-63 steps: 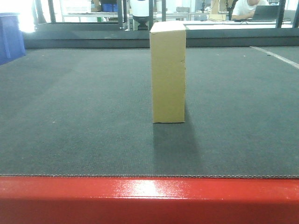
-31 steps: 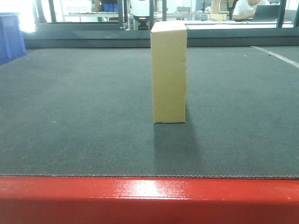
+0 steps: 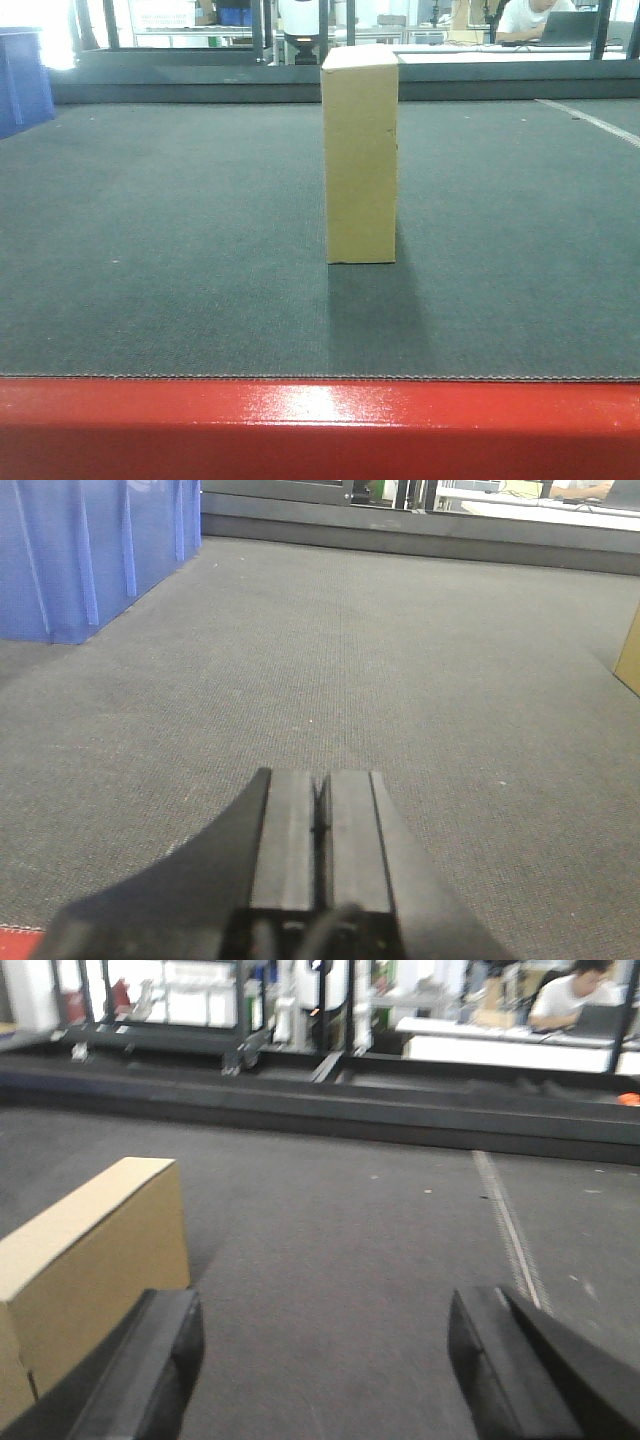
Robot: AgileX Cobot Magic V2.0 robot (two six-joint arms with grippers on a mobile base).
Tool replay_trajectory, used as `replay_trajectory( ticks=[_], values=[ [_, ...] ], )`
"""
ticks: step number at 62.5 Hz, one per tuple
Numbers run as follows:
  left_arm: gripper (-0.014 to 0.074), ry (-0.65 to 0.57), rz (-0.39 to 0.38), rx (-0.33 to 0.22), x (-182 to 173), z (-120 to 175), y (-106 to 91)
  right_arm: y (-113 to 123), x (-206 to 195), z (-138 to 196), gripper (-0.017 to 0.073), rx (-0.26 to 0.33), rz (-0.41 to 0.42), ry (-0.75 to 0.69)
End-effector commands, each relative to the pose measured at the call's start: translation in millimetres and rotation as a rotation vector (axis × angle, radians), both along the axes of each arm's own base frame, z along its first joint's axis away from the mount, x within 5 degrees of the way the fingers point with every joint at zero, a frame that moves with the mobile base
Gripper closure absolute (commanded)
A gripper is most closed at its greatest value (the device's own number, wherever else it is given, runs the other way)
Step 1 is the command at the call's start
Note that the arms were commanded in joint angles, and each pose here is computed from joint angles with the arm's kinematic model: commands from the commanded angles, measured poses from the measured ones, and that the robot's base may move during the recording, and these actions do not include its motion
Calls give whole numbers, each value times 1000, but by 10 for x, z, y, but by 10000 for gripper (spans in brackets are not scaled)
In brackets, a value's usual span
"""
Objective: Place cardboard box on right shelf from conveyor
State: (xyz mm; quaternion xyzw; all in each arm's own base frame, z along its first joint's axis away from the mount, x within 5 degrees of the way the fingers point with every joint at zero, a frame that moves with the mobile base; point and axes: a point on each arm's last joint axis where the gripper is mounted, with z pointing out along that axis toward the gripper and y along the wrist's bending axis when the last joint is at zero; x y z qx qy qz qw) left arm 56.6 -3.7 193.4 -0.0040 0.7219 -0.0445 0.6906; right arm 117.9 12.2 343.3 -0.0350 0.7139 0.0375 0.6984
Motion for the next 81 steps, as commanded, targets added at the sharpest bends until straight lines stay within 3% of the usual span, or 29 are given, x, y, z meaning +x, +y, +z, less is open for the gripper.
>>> replay_trajectory(
  ticks=[1,8,18,26,37,43,52,55,67,81],
  values=[
    [713,-98,6,-15,-10,92,7,81,198,373,-65,-24,42,-85],
    [713,-98,6,-15,-10,92,7,262,436,692,-65,-22,128,-53],
    [713,-98,6,-15,-10,92,7,684,872,950,-65,-5,257,164],
    [713,-98,6,-15,-10,92,7,989,1234,1061,-65,43,270,375],
    [713,-98,6,-15,-10,92,7,1454,1646,1170,-65,28,281,535],
    [713,-98,6,-15,-10,92,7,1637,1847,1181,-65,42,228,609],
    [713,-98,6,-15,-10,92,7,1764,2185,1064,-65,46,12,705],
    [713,-98,6,-15,-10,92,7,1797,2270,1025,-65,48,-26,716],
    [713,-98,6,-15,-10,92,7,1960,2506,854,-65,88,-49,731],
    [713,-98,6,-15,-10,92,7,2083,2674,619,-65,77,-45,745]
  ],
)
